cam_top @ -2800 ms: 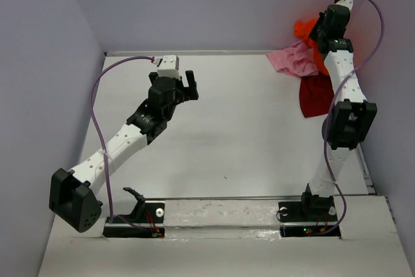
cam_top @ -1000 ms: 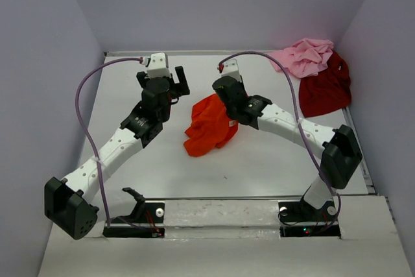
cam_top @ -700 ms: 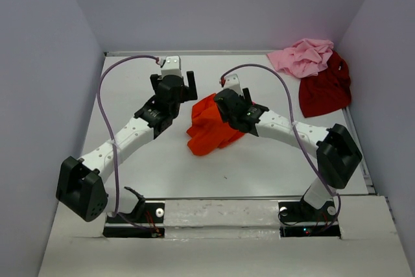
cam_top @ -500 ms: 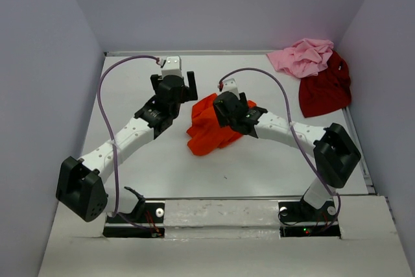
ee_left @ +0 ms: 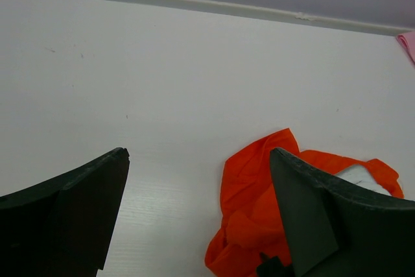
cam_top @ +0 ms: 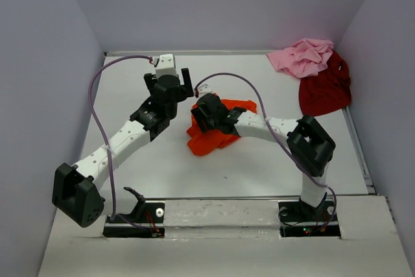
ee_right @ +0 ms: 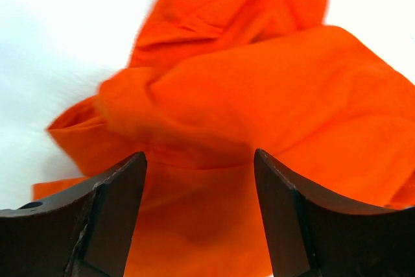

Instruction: Fold and stack the t-shirts

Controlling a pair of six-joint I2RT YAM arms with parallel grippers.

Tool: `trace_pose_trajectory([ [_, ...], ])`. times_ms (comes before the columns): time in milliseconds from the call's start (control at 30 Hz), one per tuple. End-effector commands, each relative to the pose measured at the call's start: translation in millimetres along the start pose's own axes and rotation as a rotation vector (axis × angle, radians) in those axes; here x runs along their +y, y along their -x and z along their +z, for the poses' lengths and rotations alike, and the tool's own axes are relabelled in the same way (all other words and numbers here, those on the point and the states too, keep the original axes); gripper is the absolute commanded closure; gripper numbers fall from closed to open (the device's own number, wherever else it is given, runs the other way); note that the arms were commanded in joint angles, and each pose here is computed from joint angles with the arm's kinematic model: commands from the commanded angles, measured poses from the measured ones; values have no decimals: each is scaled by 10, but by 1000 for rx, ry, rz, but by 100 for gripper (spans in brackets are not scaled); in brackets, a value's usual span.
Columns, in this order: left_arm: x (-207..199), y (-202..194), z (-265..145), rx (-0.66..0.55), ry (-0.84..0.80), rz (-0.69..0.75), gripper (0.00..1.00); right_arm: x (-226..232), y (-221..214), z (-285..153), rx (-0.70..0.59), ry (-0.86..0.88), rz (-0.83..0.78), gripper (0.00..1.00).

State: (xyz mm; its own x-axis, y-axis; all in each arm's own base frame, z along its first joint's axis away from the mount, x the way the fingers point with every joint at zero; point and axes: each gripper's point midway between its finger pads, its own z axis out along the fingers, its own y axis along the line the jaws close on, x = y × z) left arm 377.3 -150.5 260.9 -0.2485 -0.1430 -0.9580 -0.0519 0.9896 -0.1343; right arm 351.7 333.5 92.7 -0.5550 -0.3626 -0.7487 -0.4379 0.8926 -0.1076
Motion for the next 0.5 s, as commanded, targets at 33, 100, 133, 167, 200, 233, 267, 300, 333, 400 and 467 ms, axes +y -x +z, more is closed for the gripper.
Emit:
trace_pose_trajectory([
  [33, 9, 290, -55, -79, 7, -41, 1, 471, 455, -123, -121, 141, -69, 27],
  [100, 17, 299, -49, -77, 5, -44, 1, 585, 470, -164, -124, 164, -89, 27],
  [133, 19, 301, -50, -78, 3, -45, 1, 598, 489, -172, -127, 171, -91, 27],
  [167, 19, 301, -49, -76, 2, -47, 1, 635, 469, -170, -120, 191, -93, 27],
  [200, 15, 313, -53, -78, -5, -52, 1, 652, 462, -165, -117, 198, -91, 27],
  [233, 10, 317, -55, -77, -10, -54, 1, 658, 457, -157, -115, 200, -90, 27],
  [267, 12, 321, -54, -77, -10, -56, 1, 677, 418, -116, -104, 202, -92, 27],
  [300, 16, 315, -51, -76, -10, -57, 1, 674, 391, -88, -98, 197, -95, 27],
  [333, 15, 311, -51, -74, -11, -55, 1, 677, 327, -19, -82, 187, -102, 27],
  [400, 9, 322, -56, -76, -14, -58, 1, 689, 257, 45, -65, 184, -107, 27],
  [467, 5, 331, -64, -77, -18, -61, 1, 718, 212, 101, -53, 188, -105, 27],
])
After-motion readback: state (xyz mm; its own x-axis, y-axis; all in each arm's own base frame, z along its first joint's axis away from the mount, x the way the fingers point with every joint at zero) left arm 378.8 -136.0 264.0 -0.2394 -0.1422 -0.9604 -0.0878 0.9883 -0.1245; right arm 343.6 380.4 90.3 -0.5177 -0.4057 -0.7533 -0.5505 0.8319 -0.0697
